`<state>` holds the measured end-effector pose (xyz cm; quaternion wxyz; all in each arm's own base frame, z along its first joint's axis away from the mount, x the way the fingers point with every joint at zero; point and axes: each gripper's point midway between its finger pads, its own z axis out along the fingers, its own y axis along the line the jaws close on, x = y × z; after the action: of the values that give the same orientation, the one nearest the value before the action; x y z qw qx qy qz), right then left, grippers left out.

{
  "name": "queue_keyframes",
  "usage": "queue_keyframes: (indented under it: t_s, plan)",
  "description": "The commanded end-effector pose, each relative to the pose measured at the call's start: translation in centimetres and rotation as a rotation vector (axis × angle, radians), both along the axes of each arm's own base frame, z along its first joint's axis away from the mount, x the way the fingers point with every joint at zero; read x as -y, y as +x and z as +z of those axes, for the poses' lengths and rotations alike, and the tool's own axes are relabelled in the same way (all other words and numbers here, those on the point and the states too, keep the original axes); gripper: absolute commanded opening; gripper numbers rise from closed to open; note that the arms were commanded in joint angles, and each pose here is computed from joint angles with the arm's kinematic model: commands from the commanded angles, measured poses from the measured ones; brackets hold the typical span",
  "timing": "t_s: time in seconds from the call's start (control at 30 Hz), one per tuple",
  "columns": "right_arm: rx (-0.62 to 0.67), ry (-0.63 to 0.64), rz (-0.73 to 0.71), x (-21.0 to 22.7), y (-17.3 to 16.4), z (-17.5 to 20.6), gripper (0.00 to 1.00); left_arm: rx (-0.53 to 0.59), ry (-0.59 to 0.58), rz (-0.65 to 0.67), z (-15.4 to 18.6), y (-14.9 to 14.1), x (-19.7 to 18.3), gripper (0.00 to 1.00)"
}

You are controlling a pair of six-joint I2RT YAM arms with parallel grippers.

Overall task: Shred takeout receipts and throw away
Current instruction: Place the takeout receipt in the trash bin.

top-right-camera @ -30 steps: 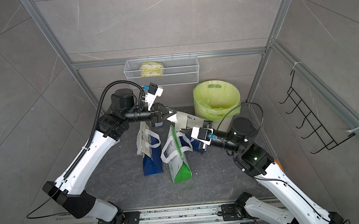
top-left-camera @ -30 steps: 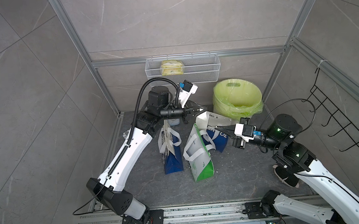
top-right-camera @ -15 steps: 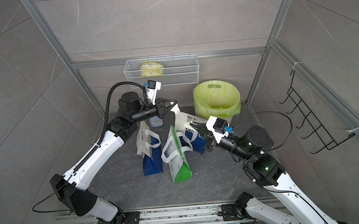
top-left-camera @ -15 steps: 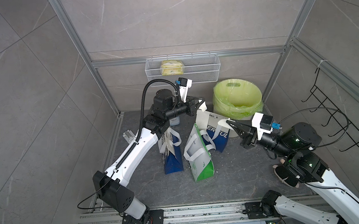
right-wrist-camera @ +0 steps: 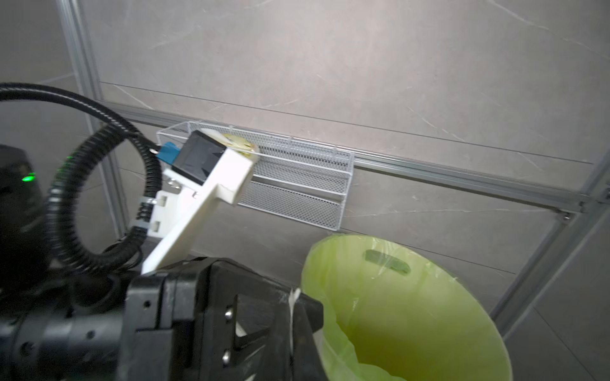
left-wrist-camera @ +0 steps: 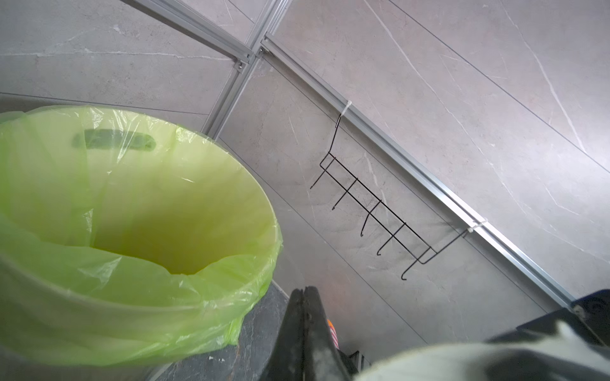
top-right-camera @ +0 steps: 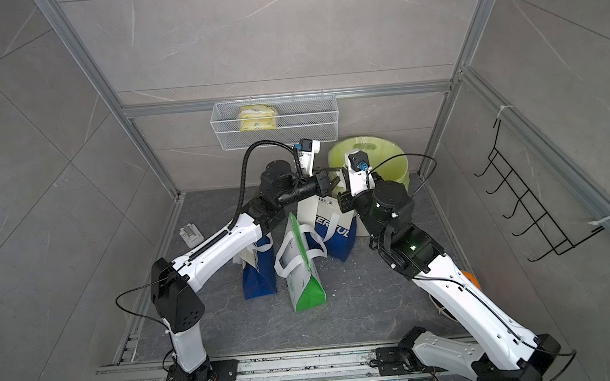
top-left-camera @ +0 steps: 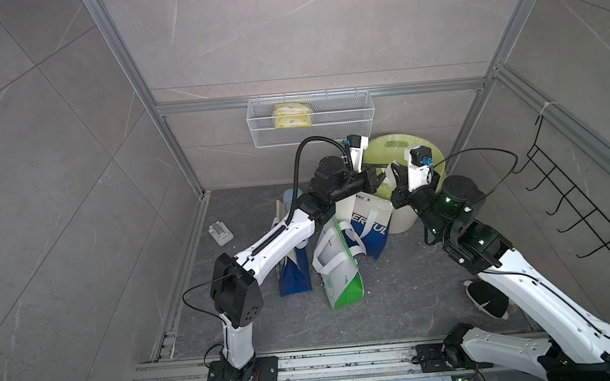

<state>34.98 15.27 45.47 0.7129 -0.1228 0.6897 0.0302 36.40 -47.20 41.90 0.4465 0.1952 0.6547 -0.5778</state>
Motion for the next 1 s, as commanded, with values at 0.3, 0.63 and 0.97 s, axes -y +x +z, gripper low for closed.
queue_keyframes:
  t_s: [0.3,0.63,0.97]
  plan:
    - [-0.091,0.245,-0.156,6.6,8.3,-1.1,0.00,0.028,-0.170,0.229,1.7,6.4,1.8,0.00]
    - [-0.220,0.370,-0.209,10.2,13.2,-5.4,0.00,0.021,-0.062,0.303,-2.0,9.5,3.5,0.00]
    - [-0.306,0.367,-0.208,10.2,14.3,-7.9,0.30,0.057,-0.013,0.301,-2.0,9.1,4.1,0.37]
